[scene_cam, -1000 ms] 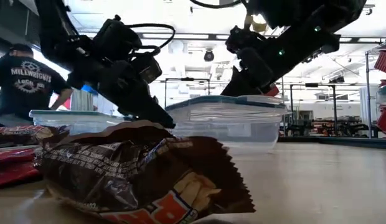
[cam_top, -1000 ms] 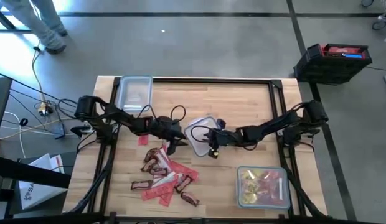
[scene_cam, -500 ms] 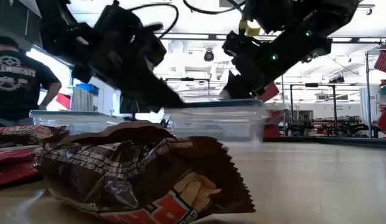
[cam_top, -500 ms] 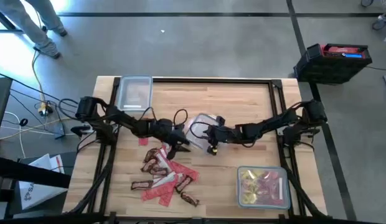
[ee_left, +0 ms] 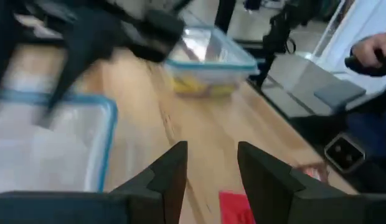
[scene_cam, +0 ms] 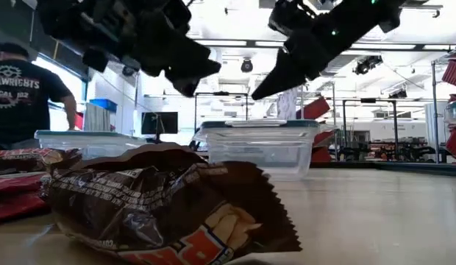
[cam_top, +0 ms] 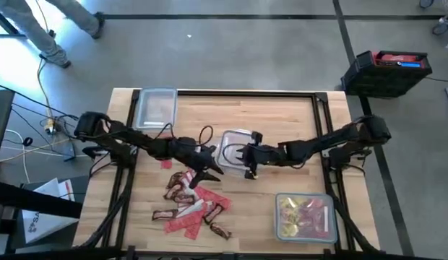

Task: Sort candy
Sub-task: Open the transparent bin

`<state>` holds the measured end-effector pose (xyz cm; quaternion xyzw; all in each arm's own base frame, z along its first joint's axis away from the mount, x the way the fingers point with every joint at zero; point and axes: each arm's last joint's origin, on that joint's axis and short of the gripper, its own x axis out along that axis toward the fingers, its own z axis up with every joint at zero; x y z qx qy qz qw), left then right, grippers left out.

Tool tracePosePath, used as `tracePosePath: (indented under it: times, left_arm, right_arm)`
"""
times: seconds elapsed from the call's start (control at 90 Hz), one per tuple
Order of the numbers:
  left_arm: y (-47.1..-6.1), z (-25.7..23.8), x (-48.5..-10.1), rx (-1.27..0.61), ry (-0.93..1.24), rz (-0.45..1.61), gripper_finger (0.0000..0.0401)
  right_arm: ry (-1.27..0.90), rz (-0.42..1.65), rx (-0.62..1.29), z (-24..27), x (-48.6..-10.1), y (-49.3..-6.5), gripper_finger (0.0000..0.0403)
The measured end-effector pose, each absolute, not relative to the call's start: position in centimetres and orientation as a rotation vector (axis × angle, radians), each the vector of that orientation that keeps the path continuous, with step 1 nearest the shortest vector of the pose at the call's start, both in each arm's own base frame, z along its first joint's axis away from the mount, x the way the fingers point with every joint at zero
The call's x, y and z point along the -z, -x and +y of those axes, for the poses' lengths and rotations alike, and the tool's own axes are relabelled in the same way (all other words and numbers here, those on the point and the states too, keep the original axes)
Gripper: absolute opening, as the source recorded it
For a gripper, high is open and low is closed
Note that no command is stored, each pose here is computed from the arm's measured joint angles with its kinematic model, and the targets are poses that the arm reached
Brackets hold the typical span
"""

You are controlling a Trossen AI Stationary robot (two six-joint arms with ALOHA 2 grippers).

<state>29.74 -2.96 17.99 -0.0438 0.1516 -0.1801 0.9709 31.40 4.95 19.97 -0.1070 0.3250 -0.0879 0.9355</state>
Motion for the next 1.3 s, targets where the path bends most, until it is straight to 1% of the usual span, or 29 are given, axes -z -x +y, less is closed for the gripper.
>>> tracePosePath:
  times: [0.133,0.244,0.289,0.344,0.467,0.6,0.733,0.9,1.056,1.167,1.3]
  left_arm:
    - [-29.8,-2.7,-18.1,0.223,0.028,0.292,0.0126]
    - [-30.0,-1.2,-17.9,0.045,0.068,0.305,0.0126]
    - [-30.1,-0.5,-17.7,0.012,0.086,0.324,0.0126]
    - [-30.5,0.2,-17.8,-0.011,0.095,0.317,0.0126]
    - [-31.0,1.4,-17.8,-0.045,0.103,0.323,0.0126]
    - [-31.1,2.0,-16.5,-0.062,0.108,0.372,0.0126]
    - [-31.4,2.0,-15.4,-0.064,0.115,0.411,0.0126]
    - [-31.4,2.0,-14.9,-0.065,0.119,0.437,0.0126]
    - [-31.4,2.0,-14.8,-0.064,0.119,0.443,0.0126]
    - [-31.4,1.9,-14.8,-0.051,0.122,0.445,0.0126]
    - [-31.3,1.8,-14.7,-0.033,0.128,0.451,0.0126]
  right_arm:
    - [0.262,0.657,0.098,7.7,-20.5,-31.1,0.0149]
    - [0.361,0.679,0.078,9.9,-20.0,-30.3,0.0182]
    - [0.392,0.668,0.101,10.7,-19.9,-30.0,0.0193]
    - [0.421,0.654,0.128,11.6,-19.7,-29.9,0.0203]
    - [0.505,0.693,0.160,13.2,-17.7,-29.7,0.0219]
    - [0.582,0.734,0.194,14.2,-15.0,-29.9,0.0230]
    - [0.683,0.751,0.293,14.2,-13.3,-30.1,0.0239]
    - [0.765,0.748,0.371,13.6,-12.1,-30.8,0.0240]
    - [0.689,0.718,0.390,12.7,-12.3,-31.7,0.0228]
    - [0.660,0.706,0.412,12.1,-12.5,-32.1,0.0205]
    - [0.618,0.678,0.405,12.0,-12.7,-32.5,0.0163]
